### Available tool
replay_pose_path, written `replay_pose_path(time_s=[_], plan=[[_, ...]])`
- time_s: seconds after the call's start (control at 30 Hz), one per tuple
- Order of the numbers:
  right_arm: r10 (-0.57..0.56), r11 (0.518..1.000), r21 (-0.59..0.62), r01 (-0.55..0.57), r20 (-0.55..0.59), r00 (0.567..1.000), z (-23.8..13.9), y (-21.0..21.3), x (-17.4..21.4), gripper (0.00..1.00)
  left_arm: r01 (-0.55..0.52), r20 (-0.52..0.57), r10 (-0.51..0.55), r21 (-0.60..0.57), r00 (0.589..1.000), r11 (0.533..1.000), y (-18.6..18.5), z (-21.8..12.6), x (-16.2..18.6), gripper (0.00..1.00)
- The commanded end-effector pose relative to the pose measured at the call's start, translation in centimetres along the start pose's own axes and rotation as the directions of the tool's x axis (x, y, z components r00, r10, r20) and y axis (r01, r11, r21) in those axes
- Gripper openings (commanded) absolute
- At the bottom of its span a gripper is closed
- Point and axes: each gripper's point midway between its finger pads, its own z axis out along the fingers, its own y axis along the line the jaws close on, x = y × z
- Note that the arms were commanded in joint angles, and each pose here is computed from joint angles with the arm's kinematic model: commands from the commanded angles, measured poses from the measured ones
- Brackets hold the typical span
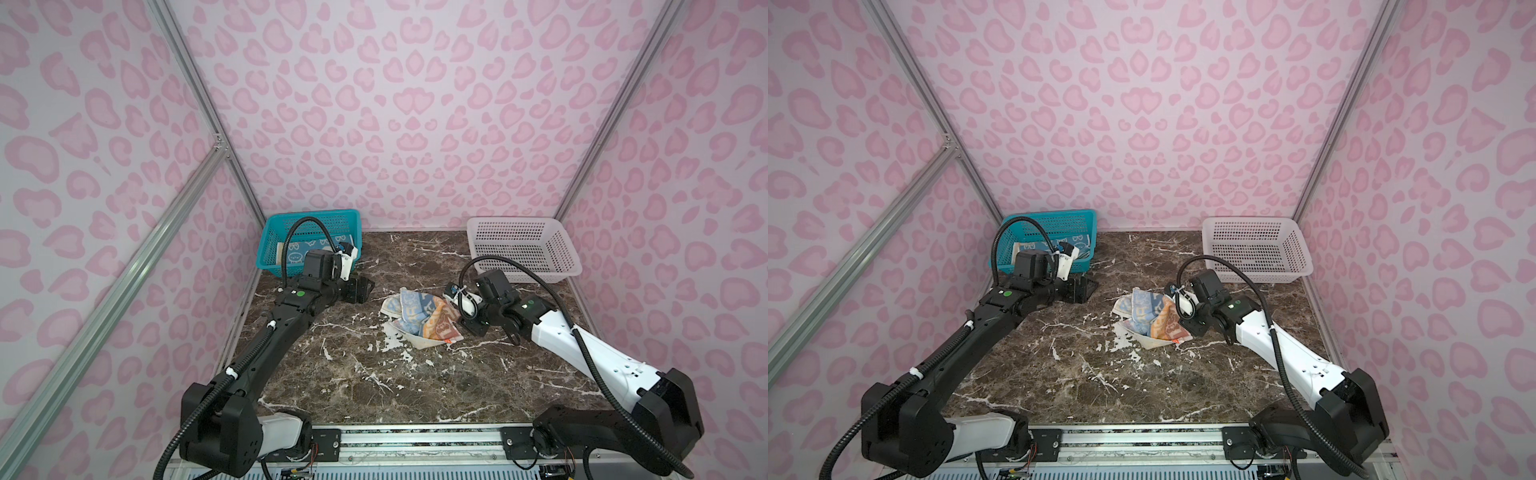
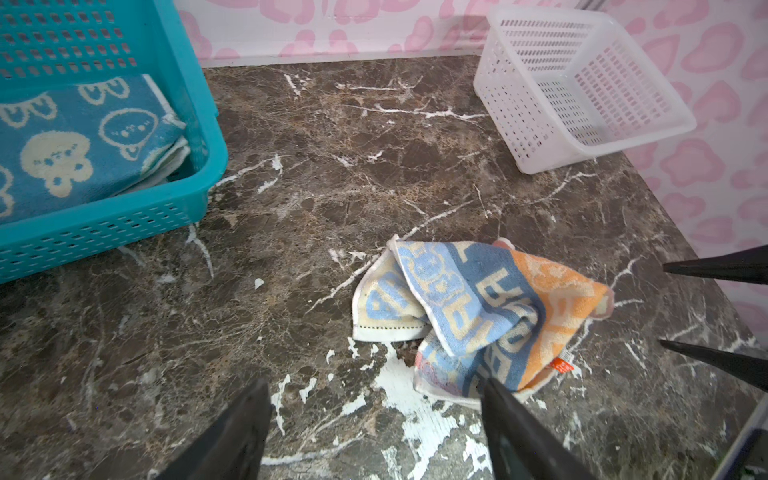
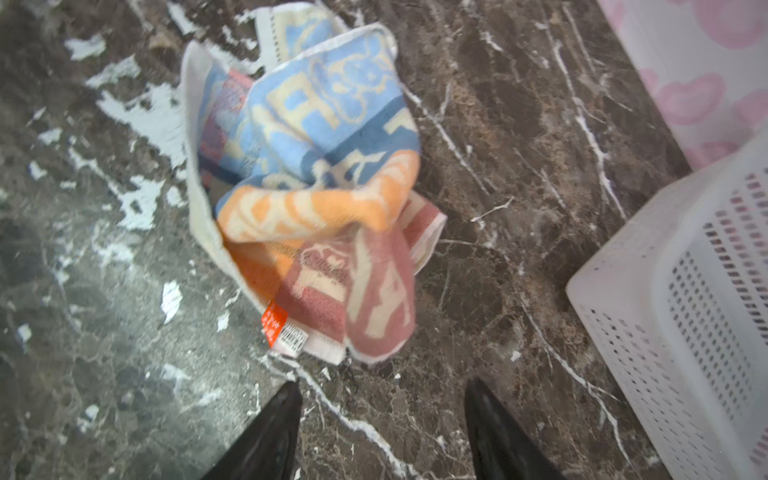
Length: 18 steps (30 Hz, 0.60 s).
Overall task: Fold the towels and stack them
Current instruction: 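Grasp the towel's tagged corner with the right gripper while the left gripper reaches in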
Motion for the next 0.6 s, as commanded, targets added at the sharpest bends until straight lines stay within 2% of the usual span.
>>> replay_pose_path(time_s=[0.0,0.23,0.33,0.43,0.57], plan=[[-0.125,0.989,-0.079,0.124,-0.015,0.992,1.3,2.2,1.7,0.62,-0.145,-0.006,0.147,0.124,0.989,0.982,-2.1,-0.2,1.1,0.8],[-0.218,0.967,-0.158,0.199,-0.118,0.969,4.9,5.0,5.1,0.56,-0.269,-0.049,0.283,0.2,0.958,0.942,-2.7,0.4,3.4,0.8],[-0.221,0.968,-0.155,0.198,-0.151,0.963,6.1,4.9,5.7,0.55,-0.35,-0.048,0.373,0.254,0.926,0.902,-3.2,0.9,4.8,0.78],[-0.211,0.973,-0.121,0.197,-0.113,0.971,7.1,4.4,5.1,0.54,-0.444,-0.072,0.475,0.257,0.877,0.858,-2.9,2.0,6.5,0.78],[-0.194,0.978,-0.086,0.188,-0.073,0.978,8.0,3.6,4.8,0.53,-0.504,-0.113,0.546,0.267,0.83,0.821,-2.8,3.5,8.0,0.77]])
